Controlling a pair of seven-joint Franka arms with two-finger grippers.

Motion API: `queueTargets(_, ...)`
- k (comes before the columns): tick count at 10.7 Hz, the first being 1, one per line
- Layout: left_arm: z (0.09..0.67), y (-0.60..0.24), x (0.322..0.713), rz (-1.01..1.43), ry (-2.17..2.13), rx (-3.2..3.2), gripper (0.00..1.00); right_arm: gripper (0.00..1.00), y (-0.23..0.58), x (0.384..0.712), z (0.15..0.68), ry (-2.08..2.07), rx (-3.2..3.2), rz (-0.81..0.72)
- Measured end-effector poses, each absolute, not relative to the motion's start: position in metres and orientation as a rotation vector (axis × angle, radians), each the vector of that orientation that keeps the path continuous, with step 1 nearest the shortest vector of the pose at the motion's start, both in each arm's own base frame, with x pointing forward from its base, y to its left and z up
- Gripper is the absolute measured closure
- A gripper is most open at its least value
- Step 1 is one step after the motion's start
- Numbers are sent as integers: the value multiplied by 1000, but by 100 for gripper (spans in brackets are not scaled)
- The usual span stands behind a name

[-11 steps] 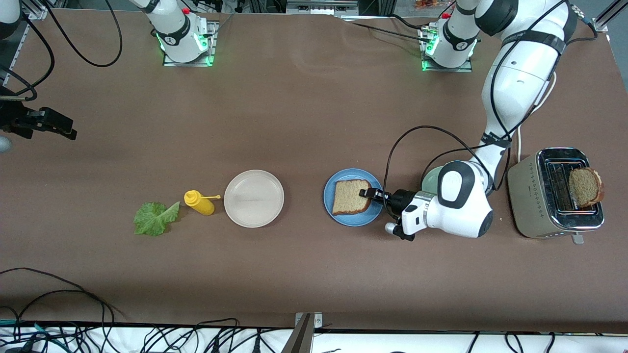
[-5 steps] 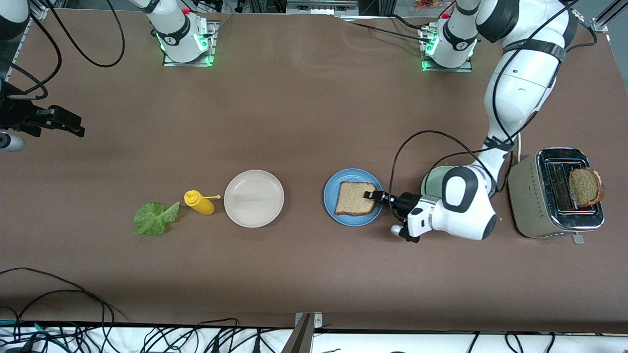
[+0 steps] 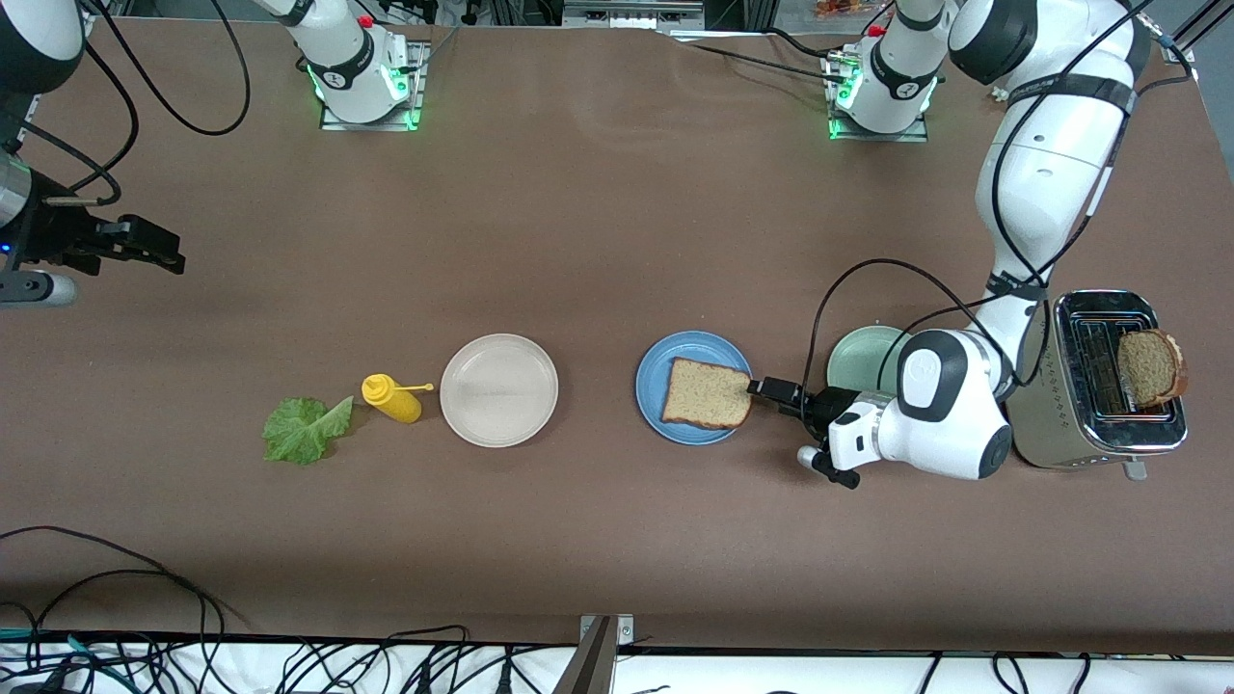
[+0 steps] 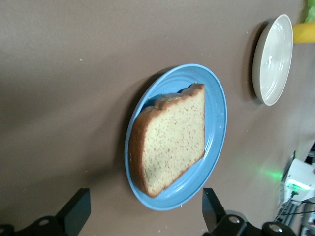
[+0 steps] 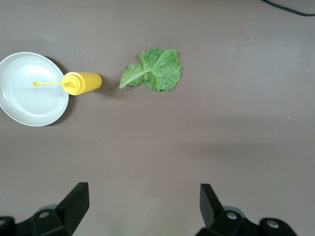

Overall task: Make sandwich in blue plate with both arms
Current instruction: 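Release the bread on the blue plate while the right gripper moves toward lettuce, then reach the right gripper to the lettuce while the left gripper withdraws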

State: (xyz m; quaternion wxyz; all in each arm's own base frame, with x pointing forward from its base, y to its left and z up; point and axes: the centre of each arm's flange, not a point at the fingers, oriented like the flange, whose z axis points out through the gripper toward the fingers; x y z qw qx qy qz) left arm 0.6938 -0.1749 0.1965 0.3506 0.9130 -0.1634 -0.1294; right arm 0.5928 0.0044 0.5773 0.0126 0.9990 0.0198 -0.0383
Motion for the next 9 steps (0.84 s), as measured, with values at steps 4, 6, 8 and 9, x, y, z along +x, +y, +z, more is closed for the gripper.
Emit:
queueTargets(4,291,-137,706,-263,-622,2562,0,0,7,613,540,66,3100,-152)
queueTargets(6,357,-117,700,-244,-723,2672,0,0,10,628,517,89,3092,-136)
queueTargets(8,409,-100,691,-231,-793,2781,0,0,12,649,483,140,3086,-81)
queueTargets(9,431,-92,686,-228,-810,2823,0,0,14,659,463,144,3099,-71)
